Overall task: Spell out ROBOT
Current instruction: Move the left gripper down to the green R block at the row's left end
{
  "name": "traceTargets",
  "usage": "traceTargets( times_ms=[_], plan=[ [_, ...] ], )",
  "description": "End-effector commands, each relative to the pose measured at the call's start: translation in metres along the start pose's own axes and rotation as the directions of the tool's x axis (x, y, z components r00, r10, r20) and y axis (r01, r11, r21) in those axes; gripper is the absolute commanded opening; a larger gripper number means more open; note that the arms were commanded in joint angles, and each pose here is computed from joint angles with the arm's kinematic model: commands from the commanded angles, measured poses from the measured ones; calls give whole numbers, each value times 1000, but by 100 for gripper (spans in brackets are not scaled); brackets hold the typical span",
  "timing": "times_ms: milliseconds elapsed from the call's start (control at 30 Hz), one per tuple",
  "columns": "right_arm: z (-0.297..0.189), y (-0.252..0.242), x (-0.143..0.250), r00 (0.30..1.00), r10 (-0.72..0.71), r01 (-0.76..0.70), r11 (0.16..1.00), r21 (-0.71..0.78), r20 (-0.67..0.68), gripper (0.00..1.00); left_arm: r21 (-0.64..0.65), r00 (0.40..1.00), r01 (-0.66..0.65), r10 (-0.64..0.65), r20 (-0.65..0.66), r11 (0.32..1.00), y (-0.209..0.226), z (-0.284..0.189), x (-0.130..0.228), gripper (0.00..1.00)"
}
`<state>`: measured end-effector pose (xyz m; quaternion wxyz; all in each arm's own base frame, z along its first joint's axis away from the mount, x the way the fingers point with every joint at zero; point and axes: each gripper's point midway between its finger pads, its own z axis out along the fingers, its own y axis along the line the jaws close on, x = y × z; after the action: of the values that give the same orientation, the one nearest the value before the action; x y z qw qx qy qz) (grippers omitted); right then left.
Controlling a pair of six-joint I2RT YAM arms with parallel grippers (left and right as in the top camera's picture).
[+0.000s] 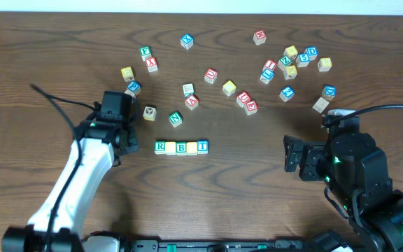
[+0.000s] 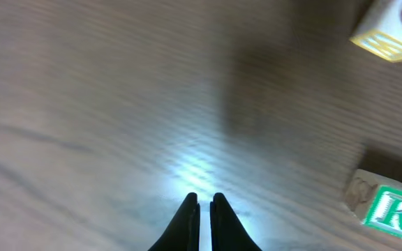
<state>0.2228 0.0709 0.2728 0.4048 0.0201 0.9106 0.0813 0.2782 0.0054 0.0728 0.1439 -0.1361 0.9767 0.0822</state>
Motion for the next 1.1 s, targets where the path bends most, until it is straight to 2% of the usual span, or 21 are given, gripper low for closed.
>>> traceTargets(
  times_ms=[0,167,367,767,1067],
  plan=[
    [-1,-3,-1,1000,-10,10,1000,17,8,99,81,996,-50,56,-73,995,-17,15,10,8],
    [-1,-3,-1,1000,-10,9,1000,17,8,99,237,984,-109,138,-109,965,-48,27,15,8],
    [-1,-4,-2,1000,-10,10,1000,17,8,99,245,980,-111,147,-133,963,-51,33,19,7],
    [-1,-3,-1,1000,-10,10,1000,17,8,99,279,971,-114,166,-172,953,-53,54,49,7],
    [-1,-4,-2,1000,-10,10,1000,17,8,99,298,977,-118,164,-135,947,-58,55,42,8]
  ],
)
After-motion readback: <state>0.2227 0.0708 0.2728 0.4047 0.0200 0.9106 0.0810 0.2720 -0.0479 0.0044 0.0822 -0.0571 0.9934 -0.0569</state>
